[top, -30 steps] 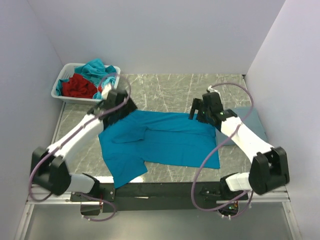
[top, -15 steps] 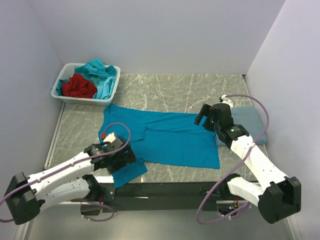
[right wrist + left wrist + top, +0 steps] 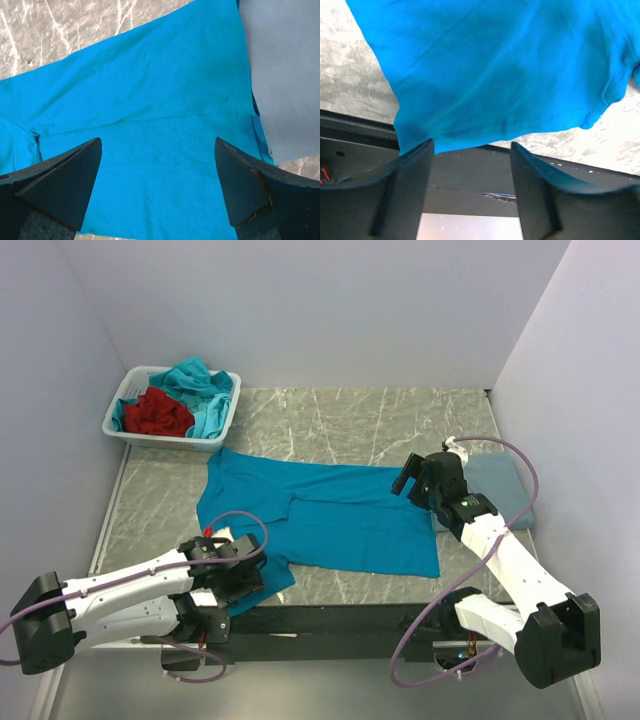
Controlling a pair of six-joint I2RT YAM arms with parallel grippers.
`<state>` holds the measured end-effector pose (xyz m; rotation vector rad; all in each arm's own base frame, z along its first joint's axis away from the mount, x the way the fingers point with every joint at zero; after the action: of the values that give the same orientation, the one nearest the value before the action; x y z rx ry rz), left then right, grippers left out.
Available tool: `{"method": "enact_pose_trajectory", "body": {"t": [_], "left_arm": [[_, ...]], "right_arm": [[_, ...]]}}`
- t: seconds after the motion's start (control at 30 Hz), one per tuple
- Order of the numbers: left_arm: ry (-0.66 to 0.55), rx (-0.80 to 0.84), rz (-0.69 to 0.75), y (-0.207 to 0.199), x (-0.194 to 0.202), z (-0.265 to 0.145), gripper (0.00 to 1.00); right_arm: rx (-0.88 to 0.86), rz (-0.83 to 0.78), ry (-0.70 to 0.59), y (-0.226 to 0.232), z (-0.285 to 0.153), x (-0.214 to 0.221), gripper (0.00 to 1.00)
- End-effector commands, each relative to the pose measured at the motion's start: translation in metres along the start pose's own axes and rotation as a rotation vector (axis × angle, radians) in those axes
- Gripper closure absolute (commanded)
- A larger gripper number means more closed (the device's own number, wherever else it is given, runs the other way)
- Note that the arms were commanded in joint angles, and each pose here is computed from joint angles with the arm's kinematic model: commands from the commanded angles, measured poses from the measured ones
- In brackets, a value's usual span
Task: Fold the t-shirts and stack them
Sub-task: Fold the tshirt
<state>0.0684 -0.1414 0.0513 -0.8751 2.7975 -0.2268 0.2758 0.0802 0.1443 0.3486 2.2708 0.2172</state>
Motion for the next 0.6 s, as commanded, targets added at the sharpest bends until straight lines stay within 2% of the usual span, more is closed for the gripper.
{"method": "enact_pose_trajectory", "body": {"t": [0.0, 0.27, 0.47, 0.57], "left_arm": [[0.022, -0.025, 0.001, 0.006, 0.005, 0.000, 0.35], [0.014, -0.106, 0.087, 0.010, 0.004, 0.009, 0.53], [0.072, -0.120, 0.134, 0.014, 0.014, 0.020, 0.55], [0.081, -0.125, 0.155, 0.015, 0.016, 0.023, 0.57]], "right_arm": [[0.014, 0.018, -0.027, -0.004, -0.001, -0.004, 0.00], [0.036, 0.033, -0.005, -0.011, -0.001, 0.005, 0.00], [0.069, 0.039, 0.030, -0.023, -0.011, 0.021, 0.00], [0.137, 0.065, 0.042, -0.038, -0.020, 0.028, 0.00]]}}
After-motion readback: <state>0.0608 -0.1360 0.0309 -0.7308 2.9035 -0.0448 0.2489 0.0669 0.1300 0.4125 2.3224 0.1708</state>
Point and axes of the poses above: each gripper's point midway between its finger pads, its own z axis out along the fingers, its own y axis along the line the jaws close on, x = y × z, the point moved 2 cm from there along -z, back along the fingers, and after that the axes turned 8 degrees about -z, right-handed, at the moved point
